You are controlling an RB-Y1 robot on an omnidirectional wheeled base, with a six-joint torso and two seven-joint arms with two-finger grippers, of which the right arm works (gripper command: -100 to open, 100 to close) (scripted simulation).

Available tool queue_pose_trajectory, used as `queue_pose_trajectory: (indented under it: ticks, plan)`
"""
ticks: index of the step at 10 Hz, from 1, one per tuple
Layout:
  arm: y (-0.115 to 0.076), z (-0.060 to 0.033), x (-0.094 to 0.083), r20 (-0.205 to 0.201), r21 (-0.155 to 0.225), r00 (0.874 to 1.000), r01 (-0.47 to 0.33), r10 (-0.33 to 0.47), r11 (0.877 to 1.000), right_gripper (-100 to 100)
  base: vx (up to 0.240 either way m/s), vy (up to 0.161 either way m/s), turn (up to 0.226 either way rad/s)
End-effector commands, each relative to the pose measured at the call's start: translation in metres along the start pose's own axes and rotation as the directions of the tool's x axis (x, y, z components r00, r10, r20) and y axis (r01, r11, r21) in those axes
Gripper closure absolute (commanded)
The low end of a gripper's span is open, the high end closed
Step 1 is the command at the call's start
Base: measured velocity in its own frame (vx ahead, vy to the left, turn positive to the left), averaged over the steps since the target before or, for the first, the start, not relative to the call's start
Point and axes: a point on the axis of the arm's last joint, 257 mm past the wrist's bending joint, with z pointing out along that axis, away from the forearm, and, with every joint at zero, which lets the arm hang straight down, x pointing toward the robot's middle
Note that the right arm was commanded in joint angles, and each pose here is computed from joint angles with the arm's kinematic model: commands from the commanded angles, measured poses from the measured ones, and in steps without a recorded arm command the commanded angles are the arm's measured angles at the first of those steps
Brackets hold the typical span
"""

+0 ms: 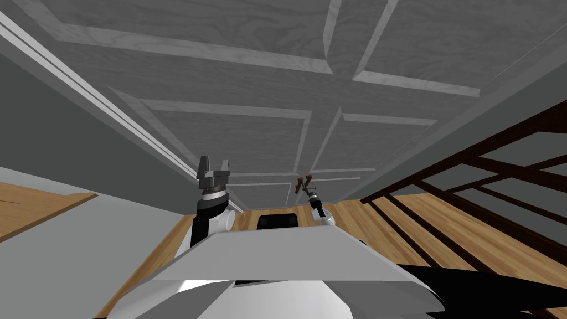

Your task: Pull the door open

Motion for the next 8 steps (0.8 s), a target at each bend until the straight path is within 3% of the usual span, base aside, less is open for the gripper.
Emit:
queue_pose_trajectory:
  ticks: [1, 3, 4, 8]
  plan:
    - [0.0040, 0.0046, -0.0079, 0.012, -0.006, 1.000, -0.002, 0.002, 1.000, -100, 0.022, 0.009, -0.028]
    - [0.0011, 0.0038, -0.0068, 0.009, -0.002, 1.000, 0.000, 0.000, 1.000, -100, 0.000, 0.000, 0.000]
    - [0.0011, 0.0038, -0.0068, 0.009, -0.002, 1.000, 0.000, 0.000, 1.000, 100, 0.000, 0.000, 0.000]
    - [0.0011, 0.0038, -0.0068, 0.009, -0.002, 1.000, 0.000, 0.000, 1.000, 100, -0.001, 0.002, 0.005]
